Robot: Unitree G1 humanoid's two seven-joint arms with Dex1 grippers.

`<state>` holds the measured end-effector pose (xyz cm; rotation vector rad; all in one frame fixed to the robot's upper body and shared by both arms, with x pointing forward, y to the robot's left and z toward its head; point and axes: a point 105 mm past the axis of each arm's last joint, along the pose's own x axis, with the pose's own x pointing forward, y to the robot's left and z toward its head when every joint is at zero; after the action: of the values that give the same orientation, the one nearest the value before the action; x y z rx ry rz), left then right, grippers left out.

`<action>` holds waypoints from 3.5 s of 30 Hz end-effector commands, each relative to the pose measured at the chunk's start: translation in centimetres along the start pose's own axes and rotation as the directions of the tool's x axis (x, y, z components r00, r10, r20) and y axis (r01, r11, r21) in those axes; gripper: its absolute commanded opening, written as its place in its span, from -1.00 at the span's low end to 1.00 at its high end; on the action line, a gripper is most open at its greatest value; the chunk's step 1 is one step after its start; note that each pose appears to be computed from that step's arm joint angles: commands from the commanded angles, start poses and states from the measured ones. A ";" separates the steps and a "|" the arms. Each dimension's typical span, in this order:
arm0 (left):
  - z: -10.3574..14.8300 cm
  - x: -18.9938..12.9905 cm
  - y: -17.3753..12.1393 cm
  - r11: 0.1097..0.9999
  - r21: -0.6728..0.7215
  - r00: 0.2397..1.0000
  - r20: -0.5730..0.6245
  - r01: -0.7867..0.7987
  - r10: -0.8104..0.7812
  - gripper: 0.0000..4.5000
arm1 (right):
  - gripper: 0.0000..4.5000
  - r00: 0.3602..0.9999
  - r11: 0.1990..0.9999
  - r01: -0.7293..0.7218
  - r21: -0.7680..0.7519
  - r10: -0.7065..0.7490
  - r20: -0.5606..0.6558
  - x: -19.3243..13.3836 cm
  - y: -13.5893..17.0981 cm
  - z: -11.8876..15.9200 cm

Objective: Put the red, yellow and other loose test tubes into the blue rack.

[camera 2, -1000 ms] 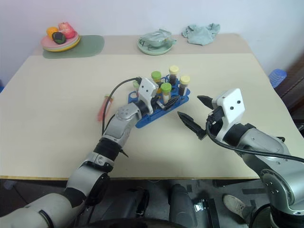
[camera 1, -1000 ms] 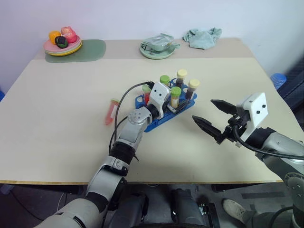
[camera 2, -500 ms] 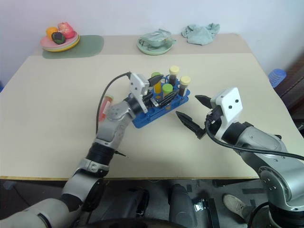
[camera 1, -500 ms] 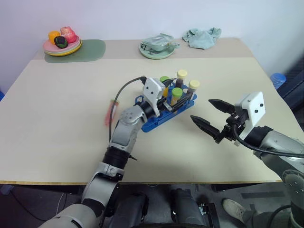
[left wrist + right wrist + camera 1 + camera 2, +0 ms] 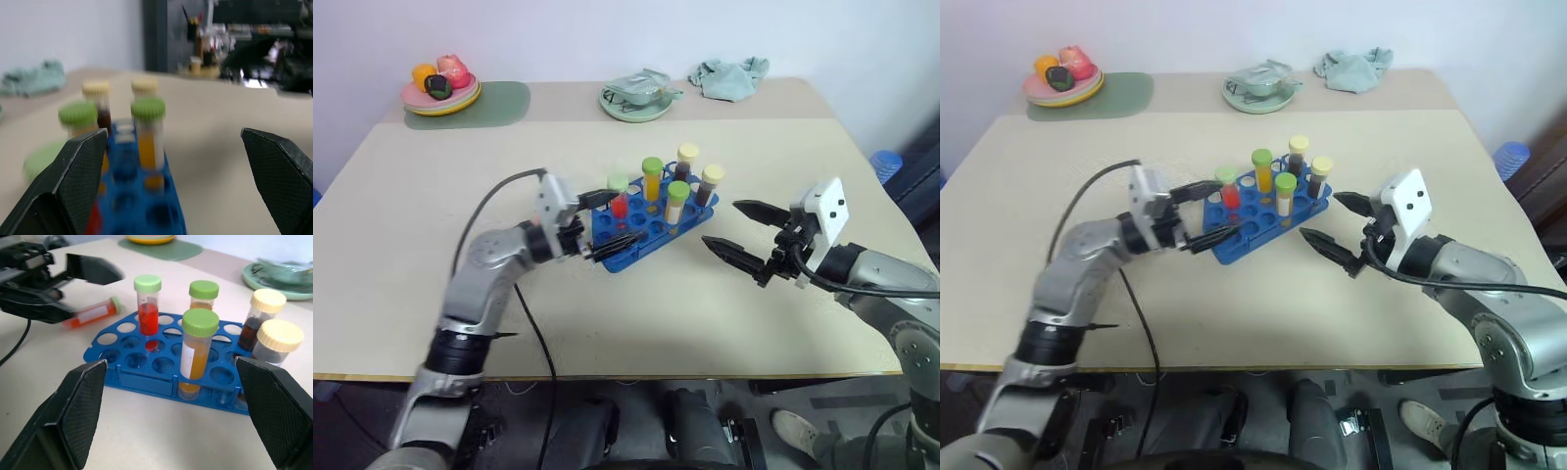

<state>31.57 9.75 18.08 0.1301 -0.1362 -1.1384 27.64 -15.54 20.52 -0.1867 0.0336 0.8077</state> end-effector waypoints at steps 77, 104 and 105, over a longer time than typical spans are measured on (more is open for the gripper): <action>6.9 -8.5 13.1 0.753 -0.129 0.762 -0.035 -0.645 0.646 -0.66 | 0.92 0.988 0.982 -0.149 -0.113 0.152 0.017 1.2 -0.2 2.1; 0.2 -5.6 -2.8 0.998 -0.026 0.995 0.084 -0.052 0.054 -0.66 | 0.92 0.994 0.986 -0.108 -0.129 0.109 -0.003 -0.1 -0.7 2.8; 0.2 -5.3 -2.8 0.999 -0.025 0.995 0.090 -0.043 0.045 -0.66 | 0.92 0.995 0.986 -0.104 -0.129 0.104 -0.005 -0.2 -0.7 2.8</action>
<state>26.77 13.64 17.04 0.0292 -0.1717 -1.1007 28.48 -15.60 22.04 -0.2761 0.0398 0.9228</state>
